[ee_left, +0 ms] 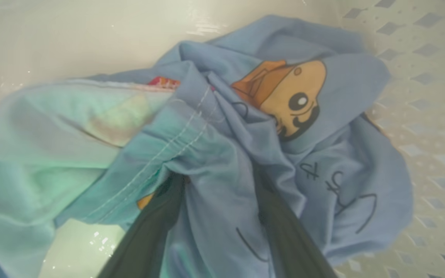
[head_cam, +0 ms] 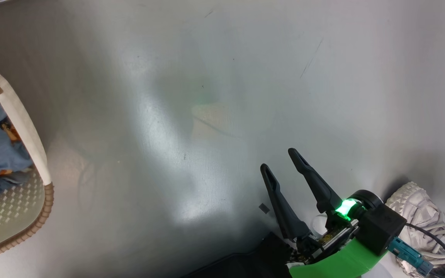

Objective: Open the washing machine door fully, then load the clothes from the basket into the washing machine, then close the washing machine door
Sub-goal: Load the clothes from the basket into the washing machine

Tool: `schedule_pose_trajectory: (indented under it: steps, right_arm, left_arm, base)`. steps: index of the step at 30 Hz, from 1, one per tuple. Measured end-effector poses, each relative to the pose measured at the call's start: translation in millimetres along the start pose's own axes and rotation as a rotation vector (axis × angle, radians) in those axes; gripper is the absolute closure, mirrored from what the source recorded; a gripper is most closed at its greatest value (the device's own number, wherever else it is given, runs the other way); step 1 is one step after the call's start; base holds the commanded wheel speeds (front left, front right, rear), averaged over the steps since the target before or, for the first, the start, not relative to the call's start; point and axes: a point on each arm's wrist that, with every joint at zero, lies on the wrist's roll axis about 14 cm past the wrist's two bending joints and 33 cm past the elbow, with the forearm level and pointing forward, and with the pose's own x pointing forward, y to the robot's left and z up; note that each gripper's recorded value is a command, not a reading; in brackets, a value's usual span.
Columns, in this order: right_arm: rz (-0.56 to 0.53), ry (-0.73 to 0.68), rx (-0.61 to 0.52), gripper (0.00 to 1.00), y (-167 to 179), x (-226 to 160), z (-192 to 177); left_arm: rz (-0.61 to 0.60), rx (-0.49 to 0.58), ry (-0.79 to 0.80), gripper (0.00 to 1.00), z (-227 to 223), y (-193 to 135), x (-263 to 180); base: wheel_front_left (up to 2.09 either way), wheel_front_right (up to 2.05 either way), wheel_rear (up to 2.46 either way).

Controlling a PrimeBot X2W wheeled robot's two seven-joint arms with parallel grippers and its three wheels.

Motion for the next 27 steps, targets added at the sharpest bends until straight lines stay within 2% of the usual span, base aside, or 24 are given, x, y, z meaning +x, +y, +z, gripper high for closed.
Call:
schedule_pose_trajectory:
  steps: [1,2,9,17,27]
  right_arm:
    - [-0.001,0.001,0.001,0.00,-0.1,-0.5,-0.2]
    - [-0.003,0.001,0.002,0.00,-0.2,-1.0,-0.3]
    - [-0.012,-0.001,0.019,0.00,-1.4,-3.3,0.4]
    - [-0.002,-0.025,0.019,0.00,0.1,0.6,7.7]
    - [0.031,-0.103,0.001,0.00,4.3,10.3,33.0]
  left_arm:
    - [-0.001,-0.004,-0.001,0.81,0.3,-1.6,1.6]
    - [-0.004,-0.010,0.001,1.00,-0.7,-4.0,3.0]
    - [-0.013,-0.064,-0.007,1.00,-1.7,-11.0,5.1]
    - [-0.036,-0.131,-0.146,1.00,23.3,-16.4,-1.0]
    - [-0.082,-0.212,-0.247,1.00,31.6,-36.6,-35.9]
  base:
    - [0.00,0.00,0.00]
    - [0.00,0.00,0.00]
    - [0.00,0.00,0.00]
    - [0.00,0.00,0.00]
    - [0.00,0.00,0.00]
